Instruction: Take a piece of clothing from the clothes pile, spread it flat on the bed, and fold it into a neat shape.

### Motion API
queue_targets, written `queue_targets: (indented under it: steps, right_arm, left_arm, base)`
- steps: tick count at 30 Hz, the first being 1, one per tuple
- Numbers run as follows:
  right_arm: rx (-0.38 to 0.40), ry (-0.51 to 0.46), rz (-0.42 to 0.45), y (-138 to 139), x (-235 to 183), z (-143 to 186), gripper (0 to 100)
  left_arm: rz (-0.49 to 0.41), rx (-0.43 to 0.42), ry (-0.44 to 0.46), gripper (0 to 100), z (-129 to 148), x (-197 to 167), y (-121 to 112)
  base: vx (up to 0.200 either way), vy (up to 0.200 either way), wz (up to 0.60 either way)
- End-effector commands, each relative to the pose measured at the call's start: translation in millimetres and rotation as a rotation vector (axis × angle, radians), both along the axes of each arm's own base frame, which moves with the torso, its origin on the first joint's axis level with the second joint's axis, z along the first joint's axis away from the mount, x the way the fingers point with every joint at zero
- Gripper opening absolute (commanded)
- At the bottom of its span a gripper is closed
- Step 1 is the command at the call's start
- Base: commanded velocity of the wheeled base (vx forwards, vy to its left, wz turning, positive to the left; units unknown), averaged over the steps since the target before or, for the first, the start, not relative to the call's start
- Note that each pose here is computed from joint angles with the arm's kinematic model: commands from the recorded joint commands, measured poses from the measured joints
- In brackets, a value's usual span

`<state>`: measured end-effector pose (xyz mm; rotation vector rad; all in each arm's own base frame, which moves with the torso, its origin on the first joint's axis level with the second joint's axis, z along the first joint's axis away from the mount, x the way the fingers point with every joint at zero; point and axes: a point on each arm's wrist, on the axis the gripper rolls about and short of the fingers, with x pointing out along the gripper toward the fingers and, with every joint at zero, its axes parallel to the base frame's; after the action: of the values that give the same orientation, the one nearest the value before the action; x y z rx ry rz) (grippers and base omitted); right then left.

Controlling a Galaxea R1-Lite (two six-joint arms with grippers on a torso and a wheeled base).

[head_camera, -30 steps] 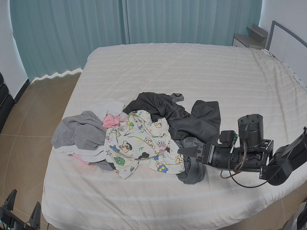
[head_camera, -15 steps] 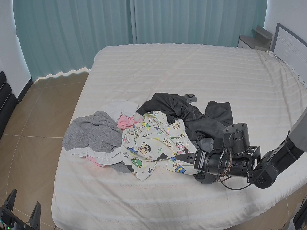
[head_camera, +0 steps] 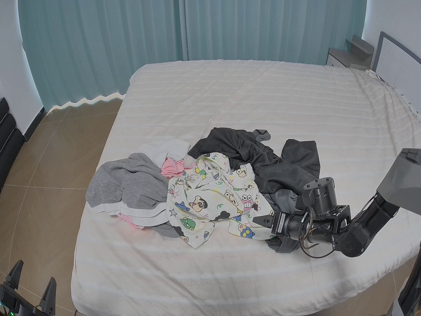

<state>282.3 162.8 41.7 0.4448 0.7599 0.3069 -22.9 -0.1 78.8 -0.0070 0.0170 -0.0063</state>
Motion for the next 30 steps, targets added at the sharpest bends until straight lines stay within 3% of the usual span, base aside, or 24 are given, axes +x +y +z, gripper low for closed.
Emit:
queue_targets:
  steps: [1,13,30]
  right_arm:
    - [-0.016,0.009,-0.013,-4.5,3.4,-8.1,100]
    - [-0.072,0.004,-0.007,4.2,20.2,-44.9,100]
    - [-0.072,-0.048,0.015,34.9,53.3,-62.0,100]
  left_arm:
    - [0.0,-0.001,-0.003,100,-3.1,-0.3,0.0]
    - [0.0,-0.001,-0.003,100,-3.1,-0.3,0.0]
    - [0.0,-0.002,-0.003,100,-3.1,-0.3,0.0]
  base:
    - [0.0,0.0,0.0]
    - [0.0,0.0,0.0]
    - [0.0,0.0,0.0]
